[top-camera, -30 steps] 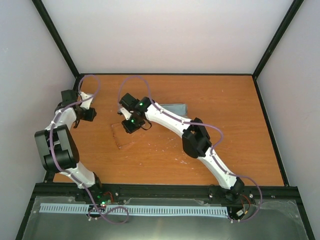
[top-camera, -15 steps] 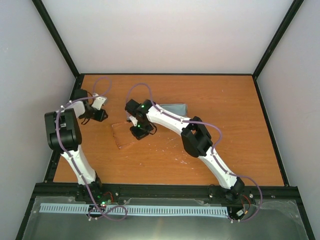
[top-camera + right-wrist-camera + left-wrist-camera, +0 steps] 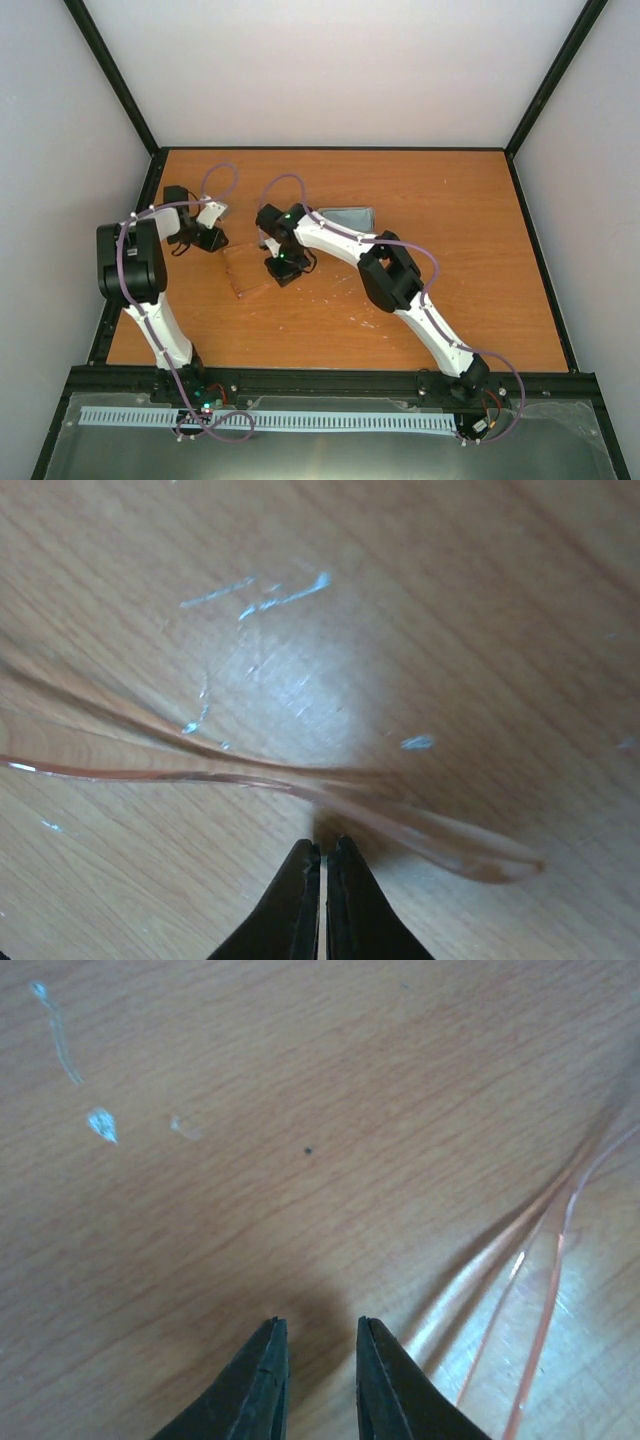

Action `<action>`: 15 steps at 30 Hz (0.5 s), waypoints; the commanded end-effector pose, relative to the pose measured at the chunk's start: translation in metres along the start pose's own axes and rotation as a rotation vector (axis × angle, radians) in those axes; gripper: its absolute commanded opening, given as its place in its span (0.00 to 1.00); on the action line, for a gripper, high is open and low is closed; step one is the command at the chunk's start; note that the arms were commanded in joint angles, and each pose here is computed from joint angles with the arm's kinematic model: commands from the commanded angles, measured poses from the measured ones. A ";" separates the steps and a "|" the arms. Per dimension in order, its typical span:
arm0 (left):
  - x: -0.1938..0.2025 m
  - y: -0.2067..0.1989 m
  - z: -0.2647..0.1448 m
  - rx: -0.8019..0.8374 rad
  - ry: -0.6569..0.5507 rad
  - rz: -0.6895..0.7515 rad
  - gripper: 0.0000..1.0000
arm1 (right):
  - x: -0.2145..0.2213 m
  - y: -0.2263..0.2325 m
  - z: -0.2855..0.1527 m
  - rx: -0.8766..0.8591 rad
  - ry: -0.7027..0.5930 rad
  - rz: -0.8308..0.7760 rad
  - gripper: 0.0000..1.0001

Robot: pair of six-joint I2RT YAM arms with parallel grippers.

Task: Organize the sunglasses
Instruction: Adjust the sunglasses at the center of the board.

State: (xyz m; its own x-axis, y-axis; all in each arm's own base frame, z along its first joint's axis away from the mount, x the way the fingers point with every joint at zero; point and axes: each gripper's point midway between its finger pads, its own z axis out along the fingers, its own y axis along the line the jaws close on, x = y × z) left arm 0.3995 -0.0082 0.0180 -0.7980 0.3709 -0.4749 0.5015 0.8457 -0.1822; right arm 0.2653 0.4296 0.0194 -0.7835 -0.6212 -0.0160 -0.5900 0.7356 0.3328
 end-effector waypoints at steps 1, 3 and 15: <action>0.033 -0.015 0.004 0.034 0.081 -0.013 0.22 | -0.009 -0.027 0.014 0.023 -0.004 0.072 0.06; 0.036 -0.019 0.001 0.041 0.083 -0.022 0.21 | -0.016 -0.038 0.013 0.034 -0.026 0.102 0.06; 0.051 -0.044 -0.019 0.049 0.076 -0.055 0.21 | -0.068 -0.067 0.001 0.003 -0.150 0.176 0.08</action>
State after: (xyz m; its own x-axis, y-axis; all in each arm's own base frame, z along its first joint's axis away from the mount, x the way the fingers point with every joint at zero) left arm 0.3529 -0.0164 0.0176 -0.8153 0.3697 -0.4457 0.4969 0.8419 -0.2106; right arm 0.3509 0.4271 0.0210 -0.8799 -0.4598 -0.1199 -0.4693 0.8014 0.3708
